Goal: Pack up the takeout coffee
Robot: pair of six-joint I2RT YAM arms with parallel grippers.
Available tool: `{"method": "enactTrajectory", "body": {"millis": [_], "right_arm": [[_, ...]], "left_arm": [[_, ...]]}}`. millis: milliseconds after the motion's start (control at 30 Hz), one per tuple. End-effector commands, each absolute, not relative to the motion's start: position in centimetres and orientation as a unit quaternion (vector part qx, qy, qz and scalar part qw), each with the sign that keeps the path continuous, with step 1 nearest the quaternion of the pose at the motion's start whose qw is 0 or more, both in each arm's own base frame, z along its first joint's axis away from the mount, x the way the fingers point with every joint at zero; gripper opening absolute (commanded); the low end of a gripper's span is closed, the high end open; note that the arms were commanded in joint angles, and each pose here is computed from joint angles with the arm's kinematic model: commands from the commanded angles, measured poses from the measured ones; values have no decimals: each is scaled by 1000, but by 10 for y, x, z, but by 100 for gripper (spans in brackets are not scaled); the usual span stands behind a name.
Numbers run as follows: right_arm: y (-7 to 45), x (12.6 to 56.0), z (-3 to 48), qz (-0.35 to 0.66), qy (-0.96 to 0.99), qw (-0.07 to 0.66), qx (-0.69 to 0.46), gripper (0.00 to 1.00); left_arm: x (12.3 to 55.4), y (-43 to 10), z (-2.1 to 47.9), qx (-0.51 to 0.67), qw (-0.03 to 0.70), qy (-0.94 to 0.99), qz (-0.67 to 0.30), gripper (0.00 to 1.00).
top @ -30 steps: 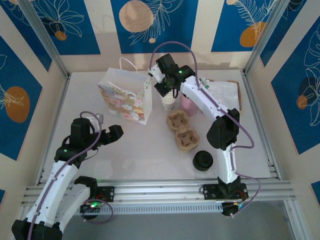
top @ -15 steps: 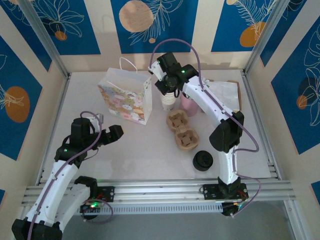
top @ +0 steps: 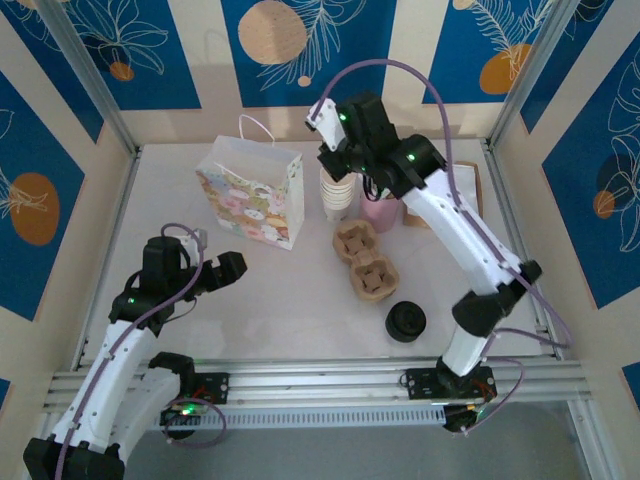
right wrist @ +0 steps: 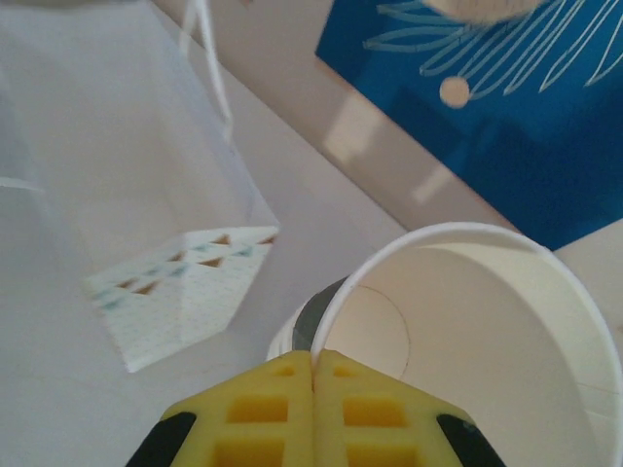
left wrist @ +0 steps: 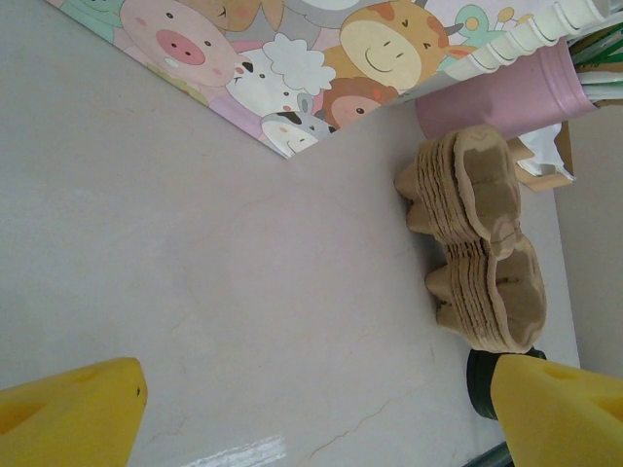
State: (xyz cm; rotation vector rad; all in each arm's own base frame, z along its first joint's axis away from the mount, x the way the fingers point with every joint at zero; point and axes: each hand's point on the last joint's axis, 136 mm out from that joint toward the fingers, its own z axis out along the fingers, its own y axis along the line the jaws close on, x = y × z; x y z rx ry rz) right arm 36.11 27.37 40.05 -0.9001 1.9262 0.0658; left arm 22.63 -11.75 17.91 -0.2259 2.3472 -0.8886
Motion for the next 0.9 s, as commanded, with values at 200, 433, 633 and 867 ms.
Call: {"method": "enactTrajectory", "body": {"millis": [200, 433, 633, 867], "right_arm": [[267, 248, 389, 44, 780, 494, -382, 0], [261, 168, 316, 107, 819, 414, -383, 0], [272, 142, 253, 117, 839, 372, -379, 0], [268, 136, 193, 85, 873, 334, -345, 0]], "left_arm": [[219, -130, 165, -75, 253, 897, -356, 89], [214, -144, 159, -64, 235, 900, -362, 79], [201, -149, 147, -21, 229, 920, -319, 79], [189, -164, 139, 18, 205, 925, -321, 80]]}}
